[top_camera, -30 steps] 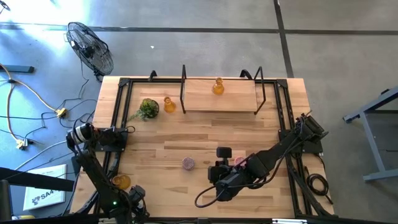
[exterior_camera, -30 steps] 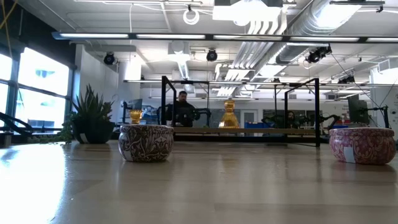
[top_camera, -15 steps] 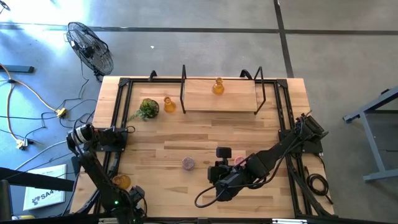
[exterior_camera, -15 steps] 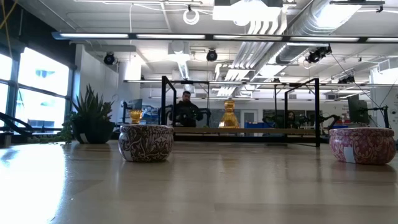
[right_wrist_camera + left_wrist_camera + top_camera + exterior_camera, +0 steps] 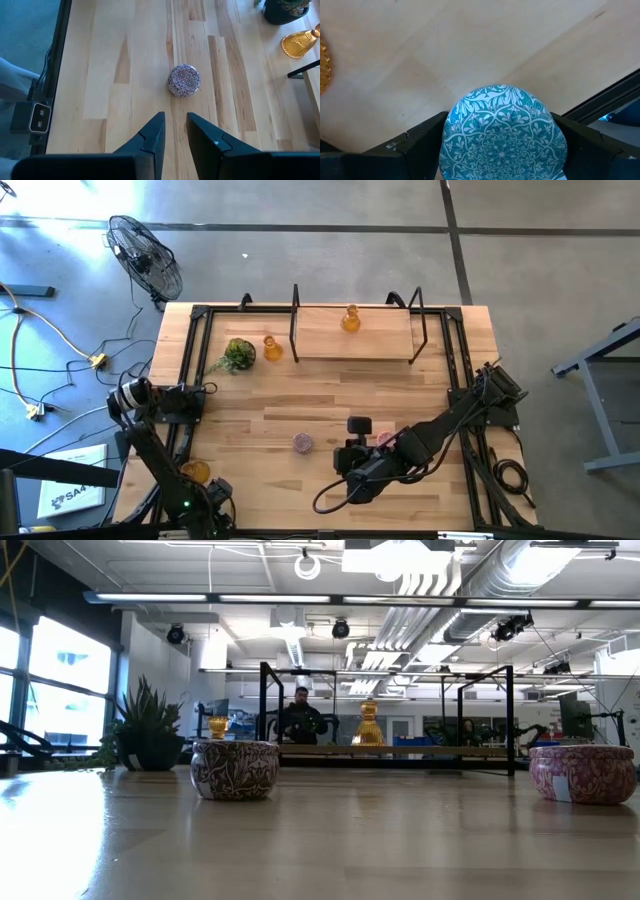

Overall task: Pick & Place candle stick holders
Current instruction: Put the blue scented candle on the shelf

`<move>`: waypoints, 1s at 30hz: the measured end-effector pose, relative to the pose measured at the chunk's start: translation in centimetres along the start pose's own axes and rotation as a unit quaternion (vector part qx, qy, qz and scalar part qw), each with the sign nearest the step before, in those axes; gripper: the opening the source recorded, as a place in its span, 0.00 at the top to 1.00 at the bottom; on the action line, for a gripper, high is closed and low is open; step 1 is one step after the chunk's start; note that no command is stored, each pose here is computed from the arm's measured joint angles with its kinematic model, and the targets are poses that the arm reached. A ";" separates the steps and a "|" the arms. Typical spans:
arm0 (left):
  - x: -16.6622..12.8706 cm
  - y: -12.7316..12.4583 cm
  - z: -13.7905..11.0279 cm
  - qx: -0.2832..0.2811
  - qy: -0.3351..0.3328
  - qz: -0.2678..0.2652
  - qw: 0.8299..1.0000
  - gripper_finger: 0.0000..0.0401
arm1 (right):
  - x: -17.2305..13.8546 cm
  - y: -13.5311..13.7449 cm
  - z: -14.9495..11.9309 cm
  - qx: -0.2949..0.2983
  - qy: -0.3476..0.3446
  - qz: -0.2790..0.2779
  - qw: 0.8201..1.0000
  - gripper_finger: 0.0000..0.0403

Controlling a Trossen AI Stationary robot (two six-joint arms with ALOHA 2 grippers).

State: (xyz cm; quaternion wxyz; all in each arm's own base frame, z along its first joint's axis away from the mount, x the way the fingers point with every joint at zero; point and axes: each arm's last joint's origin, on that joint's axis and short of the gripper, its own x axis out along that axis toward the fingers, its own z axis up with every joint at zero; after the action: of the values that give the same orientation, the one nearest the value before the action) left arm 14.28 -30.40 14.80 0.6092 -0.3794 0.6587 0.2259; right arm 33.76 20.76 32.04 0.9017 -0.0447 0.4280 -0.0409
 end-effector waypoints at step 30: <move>0.1 0.1 0.2 0.012 -0.021 0.001 1.000 0.20 | 0.0 0.0 0.0 0.001 -0.002 -0.002 1.000 0.82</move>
State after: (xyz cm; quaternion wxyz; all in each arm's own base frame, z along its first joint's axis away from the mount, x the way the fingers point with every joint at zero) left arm 14.28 -30.22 14.66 0.6274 -0.3664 0.6488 0.2264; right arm 33.78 20.74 32.06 0.9024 -0.0452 0.4263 -0.0431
